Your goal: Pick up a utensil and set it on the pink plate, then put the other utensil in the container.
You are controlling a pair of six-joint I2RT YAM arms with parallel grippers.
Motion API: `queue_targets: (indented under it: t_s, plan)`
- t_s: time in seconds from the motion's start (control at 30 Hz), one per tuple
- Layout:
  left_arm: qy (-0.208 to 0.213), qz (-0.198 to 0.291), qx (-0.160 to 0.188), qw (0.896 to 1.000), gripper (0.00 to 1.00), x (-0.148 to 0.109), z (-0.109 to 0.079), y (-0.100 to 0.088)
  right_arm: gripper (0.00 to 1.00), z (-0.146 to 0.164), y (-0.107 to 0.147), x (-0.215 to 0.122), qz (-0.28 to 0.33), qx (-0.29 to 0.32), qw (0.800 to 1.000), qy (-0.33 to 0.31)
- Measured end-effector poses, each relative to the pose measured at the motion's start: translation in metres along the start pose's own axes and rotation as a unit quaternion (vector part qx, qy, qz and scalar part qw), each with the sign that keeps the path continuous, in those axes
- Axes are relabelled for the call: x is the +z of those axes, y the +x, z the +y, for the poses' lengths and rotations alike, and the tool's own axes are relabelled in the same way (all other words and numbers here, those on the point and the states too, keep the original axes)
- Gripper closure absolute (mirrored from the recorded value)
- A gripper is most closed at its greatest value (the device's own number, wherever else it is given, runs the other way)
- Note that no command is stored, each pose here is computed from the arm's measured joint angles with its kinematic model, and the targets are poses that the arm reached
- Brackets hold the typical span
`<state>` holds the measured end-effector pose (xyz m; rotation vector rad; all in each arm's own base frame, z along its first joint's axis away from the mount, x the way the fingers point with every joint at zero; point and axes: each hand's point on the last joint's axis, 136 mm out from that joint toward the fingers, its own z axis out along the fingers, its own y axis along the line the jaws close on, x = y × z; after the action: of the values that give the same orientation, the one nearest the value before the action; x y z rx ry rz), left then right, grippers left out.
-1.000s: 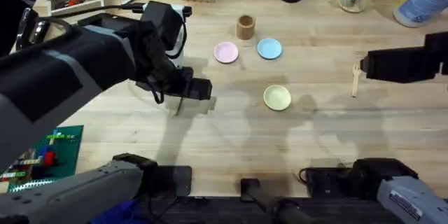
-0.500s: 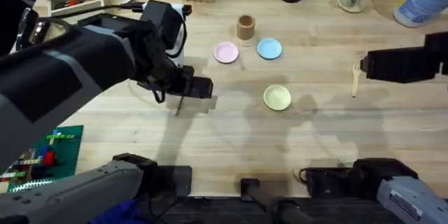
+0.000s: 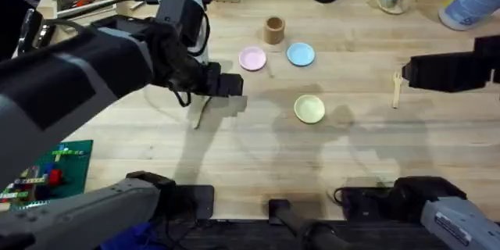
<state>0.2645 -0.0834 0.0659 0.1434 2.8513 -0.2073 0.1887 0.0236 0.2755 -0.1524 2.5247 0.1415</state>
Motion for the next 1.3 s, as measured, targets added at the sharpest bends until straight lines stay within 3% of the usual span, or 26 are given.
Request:
queue_targets:
  t_s: [0.3,0.57,0.8,1.0,1.17,1.3]
  plan:
    - [-0.01,0.04,-0.003,0.999,0.007,0.025,0.005,0.01,0.003,0.0,0.0,0.0,-0.001,0.0,1.0,0.0]
    - [-0.017,0.04,-0.003,0.999,0.116,0.024,0.007,0.01,0.003,0.0,-0.001,0.0,-0.002,0.0,1.0,0.0]
    - [-0.023,0.081,-0.006,0.996,0.123,0.017,0.009,0.023,0.003,0.0,-0.001,0.0,-0.002,0.0,1.0,0.0]
    - [-0.032,0.09,-0.008,0.995,0.122,0.011,0.011,0.023,0.003,0.0,-0.001,0.0,-0.002,0.0,1.0,0.0]
    - [-0.044,0.109,-0.01,0.993,0.233,0.017,0.015,0.029,0.003,0.0,-0.001,0.0,-0.003,0.0,1.0,0.0]
    - [-0.05,0.122,-0.01,0.991,0.246,0.022,0.017,0.031,0.003,0.0,-0.001,0.0,-0.002,0.0,1.0,0.0]
